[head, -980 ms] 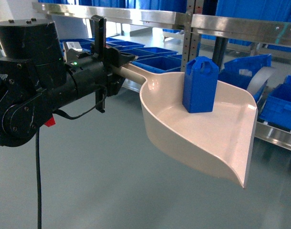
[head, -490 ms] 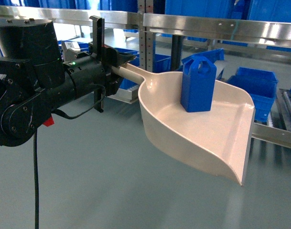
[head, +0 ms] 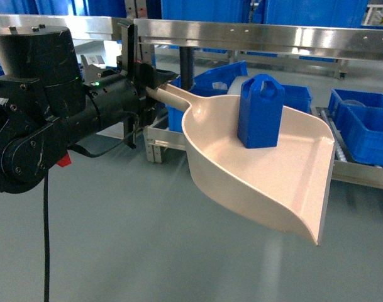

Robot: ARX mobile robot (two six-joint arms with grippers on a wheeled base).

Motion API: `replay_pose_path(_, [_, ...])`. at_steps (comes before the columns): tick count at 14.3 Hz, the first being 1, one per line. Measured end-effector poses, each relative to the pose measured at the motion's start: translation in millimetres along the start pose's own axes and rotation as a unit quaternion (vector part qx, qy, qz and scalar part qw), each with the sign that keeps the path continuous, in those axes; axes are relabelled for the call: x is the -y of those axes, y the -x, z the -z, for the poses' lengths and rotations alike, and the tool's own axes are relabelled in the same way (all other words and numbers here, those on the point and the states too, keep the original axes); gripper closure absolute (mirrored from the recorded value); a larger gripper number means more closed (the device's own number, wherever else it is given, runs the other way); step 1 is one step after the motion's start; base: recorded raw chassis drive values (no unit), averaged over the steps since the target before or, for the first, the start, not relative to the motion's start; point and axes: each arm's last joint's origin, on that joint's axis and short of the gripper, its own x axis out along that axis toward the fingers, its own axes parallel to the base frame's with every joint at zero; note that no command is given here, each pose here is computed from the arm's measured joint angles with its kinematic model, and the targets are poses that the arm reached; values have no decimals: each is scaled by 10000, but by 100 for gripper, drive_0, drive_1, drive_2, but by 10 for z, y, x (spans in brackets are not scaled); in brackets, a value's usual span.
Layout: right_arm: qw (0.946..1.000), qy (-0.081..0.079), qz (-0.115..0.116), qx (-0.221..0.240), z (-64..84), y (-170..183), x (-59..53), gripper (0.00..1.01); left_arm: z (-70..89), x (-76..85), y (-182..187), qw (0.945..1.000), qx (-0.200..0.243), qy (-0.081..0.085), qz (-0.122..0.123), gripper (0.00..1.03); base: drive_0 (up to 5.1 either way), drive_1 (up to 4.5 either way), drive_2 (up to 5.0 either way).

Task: Place part in tray to right shelf

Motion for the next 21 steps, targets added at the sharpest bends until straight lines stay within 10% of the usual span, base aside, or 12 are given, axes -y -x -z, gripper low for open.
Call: replay_pose_path(21, [10000, 0, 4, 0, 0, 0, 0, 3, -10, -1, 3, 10000, 23, -1, 1, 91, -167, -167, -167])
